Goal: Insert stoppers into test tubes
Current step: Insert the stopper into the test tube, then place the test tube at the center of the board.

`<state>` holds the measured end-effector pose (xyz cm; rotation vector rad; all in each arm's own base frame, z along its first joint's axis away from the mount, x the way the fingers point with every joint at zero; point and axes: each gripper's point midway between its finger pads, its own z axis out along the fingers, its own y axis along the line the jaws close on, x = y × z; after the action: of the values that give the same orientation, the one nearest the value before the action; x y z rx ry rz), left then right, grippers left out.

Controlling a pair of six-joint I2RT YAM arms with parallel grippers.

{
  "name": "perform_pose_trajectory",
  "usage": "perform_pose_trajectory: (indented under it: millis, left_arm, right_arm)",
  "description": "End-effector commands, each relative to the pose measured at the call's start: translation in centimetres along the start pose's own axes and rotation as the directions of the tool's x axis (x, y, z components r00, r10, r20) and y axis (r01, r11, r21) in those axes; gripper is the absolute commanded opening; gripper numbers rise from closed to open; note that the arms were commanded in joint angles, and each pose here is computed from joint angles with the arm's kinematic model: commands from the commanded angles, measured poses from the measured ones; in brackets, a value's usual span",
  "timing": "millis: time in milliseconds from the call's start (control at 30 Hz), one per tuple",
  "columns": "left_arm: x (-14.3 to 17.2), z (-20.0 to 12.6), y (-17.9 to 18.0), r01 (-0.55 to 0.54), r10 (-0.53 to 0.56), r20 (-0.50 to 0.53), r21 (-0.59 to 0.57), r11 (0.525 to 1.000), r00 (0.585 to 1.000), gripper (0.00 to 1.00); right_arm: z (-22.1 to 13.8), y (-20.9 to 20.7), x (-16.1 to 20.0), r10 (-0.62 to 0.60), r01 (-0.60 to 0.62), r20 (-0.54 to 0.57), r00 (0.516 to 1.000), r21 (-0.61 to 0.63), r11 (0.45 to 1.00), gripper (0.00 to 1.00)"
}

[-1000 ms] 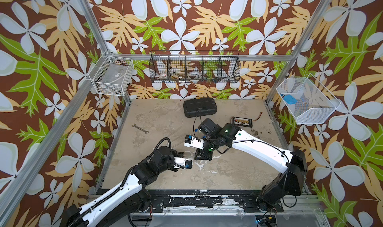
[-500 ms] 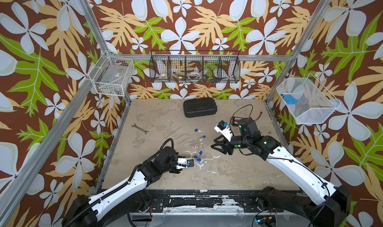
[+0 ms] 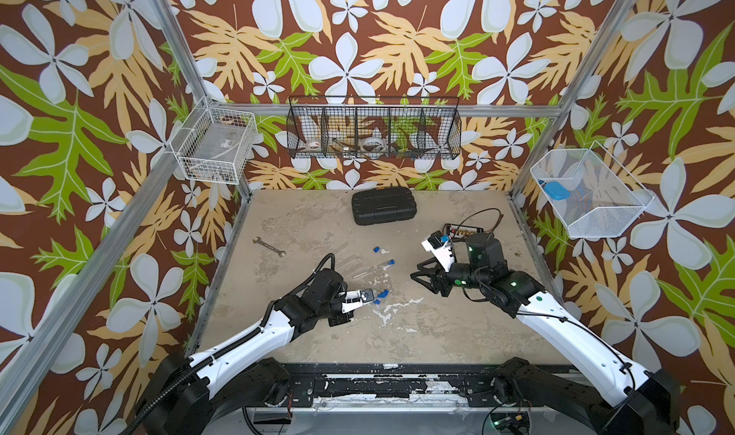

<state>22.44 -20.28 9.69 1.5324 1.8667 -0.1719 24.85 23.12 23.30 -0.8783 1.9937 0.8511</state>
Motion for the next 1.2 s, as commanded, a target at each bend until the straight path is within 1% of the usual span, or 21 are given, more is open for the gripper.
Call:
perform_pose_trajectory:
  millis: [0,167,300,533,700,867,1067,1167]
  left_arm:
    - [0.6,0.3,0.0,0.095,-0.093,-0.030,0.060,0.994,0.995,0.00]
    - [-0.1,1.7,1.9,0.113,-0.109,-0.062,0.062,0.992,0.992,0.00]
    - [-0.7,4.0,3.1,0.152,-0.140,-0.117,0.093,0.984,0.983,0.00]
    - [-1.3,7.4,4.6,0.194,-0.161,-0.216,0.141,0.971,0.963,0.00]
    - [-0.5,8.9,4.9,0.232,-0.171,-0.321,0.160,0.959,0.932,0.00]
    - [0.2,10.2,4.8,0.276,-0.193,-0.403,0.161,0.947,0.895,0.00]
    - [0.1,11.3,4.8,0.279,-0.190,-0.431,0.151,0.948,0.882,0.00]
    - [0.4,11.7,4.8,0.278,-0.187,-0.441,0.152,0.948,0.878,0.02]
  right_arm:
    - [0.0,-0.6,-0.5,-0.013,0.012,0.027,1.000,0.036,0.999,0.45]
    - [0.2,-1.0,-0.3,-0.009,0.007,0.032,0.999,0.047,0.999,0.45]
    - [0.0,-1.3,-0.3,-0.015,0.012,0.036,0.999,0.071,0.997,0.45]
    - [-0.7,-1.6,0.2,-0.030,0.026,0.039,0.999,0.110,0.994,0.45]
    - [-0.7,-1.7,0.4,-0.032,0.028,0.035,0.999,0.116,0.993,0.45]
    - [-0.6,-1.8,0.5,-0.040,0.037,0.027,0.999,0.117,0.992,0.45]
    - [-0.6,-1.8,0.5,-0.043,0.040,0.024,0.999,0.118,0.992,0.44]
    - [-0.7,-1.8,0.6,-0.039,0.036,0.024,0.999,0.120,0.992,0.44]
